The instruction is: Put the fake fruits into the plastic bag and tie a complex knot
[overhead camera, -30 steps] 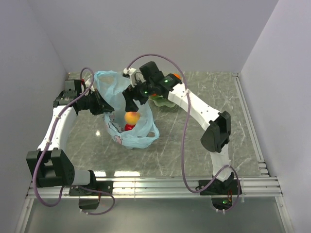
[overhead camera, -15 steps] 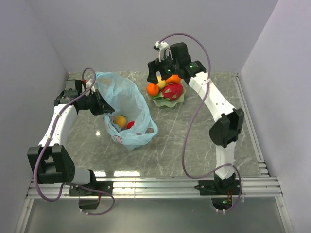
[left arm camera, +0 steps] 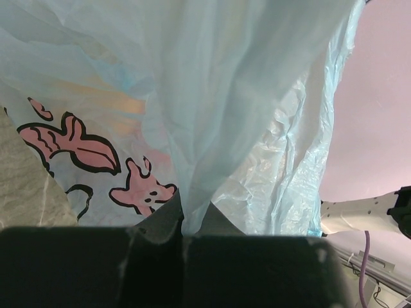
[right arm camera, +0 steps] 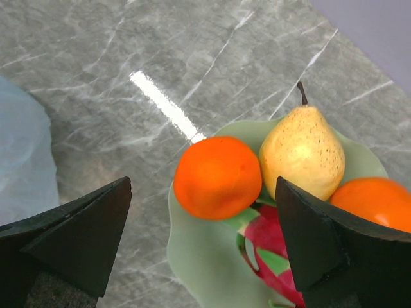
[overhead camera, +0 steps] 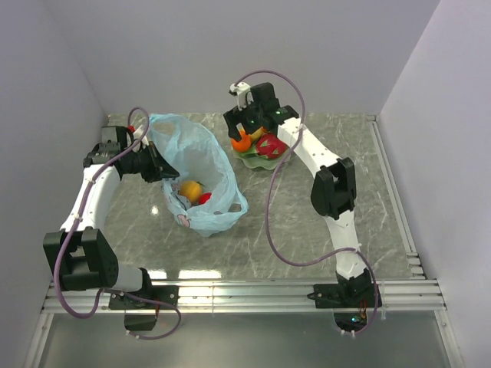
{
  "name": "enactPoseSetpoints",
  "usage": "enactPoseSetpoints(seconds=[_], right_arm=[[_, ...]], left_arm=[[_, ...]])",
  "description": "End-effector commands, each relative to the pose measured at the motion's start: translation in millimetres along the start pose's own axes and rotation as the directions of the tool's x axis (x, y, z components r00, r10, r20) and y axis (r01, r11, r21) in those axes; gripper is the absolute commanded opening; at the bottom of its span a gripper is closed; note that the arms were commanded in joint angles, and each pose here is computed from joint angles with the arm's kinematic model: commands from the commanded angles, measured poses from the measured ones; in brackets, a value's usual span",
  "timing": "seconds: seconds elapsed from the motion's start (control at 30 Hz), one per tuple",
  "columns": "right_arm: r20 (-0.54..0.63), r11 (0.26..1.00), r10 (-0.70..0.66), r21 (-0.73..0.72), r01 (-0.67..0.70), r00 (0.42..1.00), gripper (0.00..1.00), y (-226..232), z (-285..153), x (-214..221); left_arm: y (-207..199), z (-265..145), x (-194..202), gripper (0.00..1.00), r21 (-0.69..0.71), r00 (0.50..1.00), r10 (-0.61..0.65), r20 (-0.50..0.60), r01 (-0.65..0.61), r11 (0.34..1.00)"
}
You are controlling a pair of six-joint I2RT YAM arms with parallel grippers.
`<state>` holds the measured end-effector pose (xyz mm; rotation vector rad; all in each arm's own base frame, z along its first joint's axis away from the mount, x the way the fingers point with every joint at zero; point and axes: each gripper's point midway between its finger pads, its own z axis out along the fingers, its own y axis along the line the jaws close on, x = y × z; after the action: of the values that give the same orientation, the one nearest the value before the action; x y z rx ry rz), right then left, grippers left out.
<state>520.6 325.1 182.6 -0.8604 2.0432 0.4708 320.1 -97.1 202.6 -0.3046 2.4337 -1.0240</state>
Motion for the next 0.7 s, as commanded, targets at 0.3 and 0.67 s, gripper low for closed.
enactPoseSetpoints(seconds=[0.3, 0.67], right_arm=[[-0.032, 0.999, -0.051, -0.021, 0.050, 0.998, 1.00, 2.3, 33.9, 33.0], [-0.100, 0.998, -0.063, -0.023, 0.061, 0.993, 0.91, -0.5, 42.5, 62.9]], left_arm=[[-3.4, -5.4, -6.1, 0.00, 0.006, 1.000, 0.027, 0.010, -0.027, 1.000], [2.1, -4.1, -10.0, 0.00, -0.010, 1.000, 0.014, 0.009, -0.014, 1.000]])
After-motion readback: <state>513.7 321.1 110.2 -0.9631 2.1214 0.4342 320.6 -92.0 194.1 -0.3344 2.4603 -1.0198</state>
